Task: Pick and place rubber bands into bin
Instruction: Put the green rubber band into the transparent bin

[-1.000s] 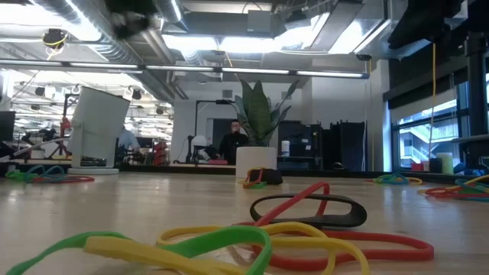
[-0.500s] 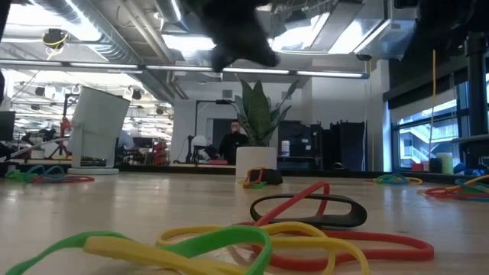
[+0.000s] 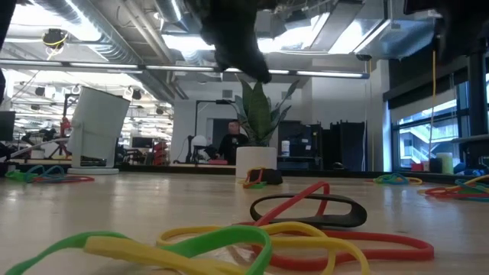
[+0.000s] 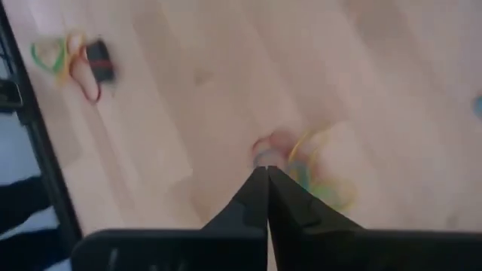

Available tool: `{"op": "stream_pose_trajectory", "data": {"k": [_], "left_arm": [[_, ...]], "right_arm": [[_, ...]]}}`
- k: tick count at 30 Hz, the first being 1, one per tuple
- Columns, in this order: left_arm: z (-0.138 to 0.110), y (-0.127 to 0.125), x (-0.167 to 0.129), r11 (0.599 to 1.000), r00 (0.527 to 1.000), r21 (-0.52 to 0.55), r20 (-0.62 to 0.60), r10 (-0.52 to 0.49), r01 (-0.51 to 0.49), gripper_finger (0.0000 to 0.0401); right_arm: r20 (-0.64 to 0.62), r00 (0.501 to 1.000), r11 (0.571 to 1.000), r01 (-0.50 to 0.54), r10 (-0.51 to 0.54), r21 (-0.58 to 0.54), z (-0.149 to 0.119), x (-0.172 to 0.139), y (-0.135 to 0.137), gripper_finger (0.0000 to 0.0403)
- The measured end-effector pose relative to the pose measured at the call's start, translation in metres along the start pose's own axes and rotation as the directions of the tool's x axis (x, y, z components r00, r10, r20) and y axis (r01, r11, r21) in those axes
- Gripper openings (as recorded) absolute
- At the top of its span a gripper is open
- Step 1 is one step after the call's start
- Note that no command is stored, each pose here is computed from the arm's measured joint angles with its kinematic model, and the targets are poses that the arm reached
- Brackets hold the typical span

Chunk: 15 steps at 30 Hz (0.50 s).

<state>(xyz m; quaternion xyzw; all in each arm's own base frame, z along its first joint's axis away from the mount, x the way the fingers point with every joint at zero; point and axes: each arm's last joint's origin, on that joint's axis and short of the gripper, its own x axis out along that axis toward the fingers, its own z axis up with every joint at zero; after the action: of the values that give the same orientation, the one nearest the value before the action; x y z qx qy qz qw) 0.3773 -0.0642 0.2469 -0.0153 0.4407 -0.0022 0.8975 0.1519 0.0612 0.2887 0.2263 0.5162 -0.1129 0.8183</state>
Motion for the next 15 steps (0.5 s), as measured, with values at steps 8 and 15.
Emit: {"op": "stream_pose_trajectory", "data": {"k": [8, 15], "left_arm": [[-0.006, 0.007, 0.000, 0.997, 0.997, 0.074, -0.070, 0.018, -0.013, 0.0003], [-0.006, 0.007, 0.000, 0.988, 0.997, 0.156, -0.068, 0.019, -0.008, 0.0003]], "right_arm": [[-0.322, 0.947, 0.988, 0.063, -0.016, 0.138, -0.038, 0.028, 0.041, 0.0001], [-0.435, 0.893, 0.954, 0.222, -0.116, 0.202, -0.069, 0.048, 0.064, 0.0018]]}}
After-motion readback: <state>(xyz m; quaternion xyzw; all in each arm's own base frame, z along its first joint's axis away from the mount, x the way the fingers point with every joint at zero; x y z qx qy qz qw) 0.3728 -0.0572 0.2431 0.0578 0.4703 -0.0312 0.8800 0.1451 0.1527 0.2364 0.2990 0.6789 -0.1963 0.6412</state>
